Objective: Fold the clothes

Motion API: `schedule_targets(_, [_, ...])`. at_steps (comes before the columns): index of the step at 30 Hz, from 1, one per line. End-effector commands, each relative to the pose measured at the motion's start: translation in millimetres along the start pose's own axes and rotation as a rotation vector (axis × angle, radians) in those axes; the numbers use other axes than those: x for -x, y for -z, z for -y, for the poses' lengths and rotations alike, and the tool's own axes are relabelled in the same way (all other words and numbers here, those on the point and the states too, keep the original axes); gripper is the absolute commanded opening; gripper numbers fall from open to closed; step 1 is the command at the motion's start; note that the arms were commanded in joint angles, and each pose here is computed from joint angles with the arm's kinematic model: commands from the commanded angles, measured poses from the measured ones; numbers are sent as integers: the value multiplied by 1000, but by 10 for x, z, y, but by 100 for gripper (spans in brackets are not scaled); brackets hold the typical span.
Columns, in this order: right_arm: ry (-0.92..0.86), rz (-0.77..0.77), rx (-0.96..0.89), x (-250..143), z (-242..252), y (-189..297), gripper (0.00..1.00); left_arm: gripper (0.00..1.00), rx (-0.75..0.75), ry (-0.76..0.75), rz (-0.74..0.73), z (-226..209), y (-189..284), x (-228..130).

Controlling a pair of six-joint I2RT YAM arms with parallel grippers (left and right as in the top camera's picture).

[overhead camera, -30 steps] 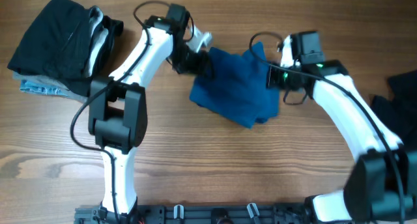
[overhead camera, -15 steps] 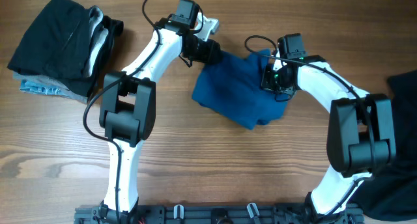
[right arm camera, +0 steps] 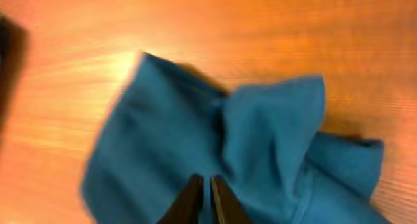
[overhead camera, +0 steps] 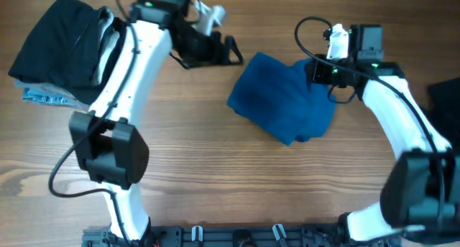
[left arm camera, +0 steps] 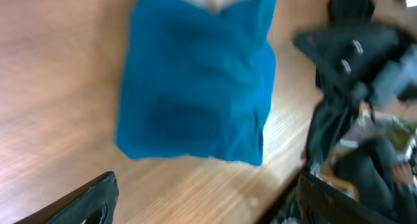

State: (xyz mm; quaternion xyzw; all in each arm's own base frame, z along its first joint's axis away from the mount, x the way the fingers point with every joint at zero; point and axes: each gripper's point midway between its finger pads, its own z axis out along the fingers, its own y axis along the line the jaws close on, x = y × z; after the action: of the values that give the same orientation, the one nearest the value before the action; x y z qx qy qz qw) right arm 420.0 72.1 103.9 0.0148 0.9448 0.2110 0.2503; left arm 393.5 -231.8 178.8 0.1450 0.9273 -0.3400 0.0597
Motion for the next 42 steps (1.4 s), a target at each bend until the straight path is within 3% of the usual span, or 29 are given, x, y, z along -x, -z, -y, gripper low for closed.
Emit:
schedule_targets(1, [-153,-162,-84,-444,381,-535,4,88,-22,58,-177,14,-529,-468])
schedule_targets(5, [-192,-262,-101,-738,528,-794,5,100,-10,224,-277,-48,-1031,-909])
schedule_targets(7, [-195,-265,-102,-748,531,-800,5,100,-80,302,-271,37,-1241,-965])
schedule_targets(11, [-221,-265,-105,-751,530,-797,5,100,-113,525,-201,90,-1716,-994])
schedule_targets(13, [-224,-273,-106,-770,529,-791,5,100,-76,665,-127,28,-1886,-956])
schedule_targets(16, [-236,-300,-93,-831,499,-774,5,97,21,745,-26,-208,-1922,-869])
schedule_targets(17, [-241,-310,-86,-850,478,-754,5,80,66,759,29,-364,-1883,-790])
schedule_targets(18, [-243,-315,-73,-851,442,-723,5,50,105,775,77,-523,-1826,-716])
schedule_targets(19, [-241,-314,-57,-832,385,-657,5,34,147,786,124,-709,-1746,-644])
schedule_targets(20, [-227,-297,-52,-771,322,-532,5,28,180,741,174,-933,-1620,-531])
schedule_targets(21, [-221,-282,-49,-724,279,-449,5,28,185,686,195,-1079,-1510,-448])
schedule_targets(22, [-212,-262,-44,-668,238,-373,5,36,186,646,205,-1165,-1439,-402])
schedule_targets(23, [-205,-243,-39,-619,201,-315,5,58,156,592,203,-1200,-1371,-349])
schedule_targets(25, [-204,-237,32,-581,56,-262,6,90,32,543,152,-1052,-1341,-348])
schedule_targets(27, [-206,-249,55,-607,8,-271,6,99,-52,533,103,-868,-1369,-393])
schedule_targets(30, [-146,-251,50,-627,-71,-362,6,100,-67,487,72,-668,-1495,-455])
schedule_targets(34, [-276,-299,-243,-913,373,-585,5,100,-29,429,46,-512,-1809,-575])
schedule_targets(37, [-323,-400,-274,-1211,504,-770,4,100,-48,625,2,-671,-2178,-686])
schedule_targets(39, [-334,-433,-277,-1306,530,-818,4,90,-147,597,6,-592,-2299,-599])
schedule_targets(42, [-335,-438,-276,-1318,530,-822,4,62,-163,538,38,-449,-2385,-545])
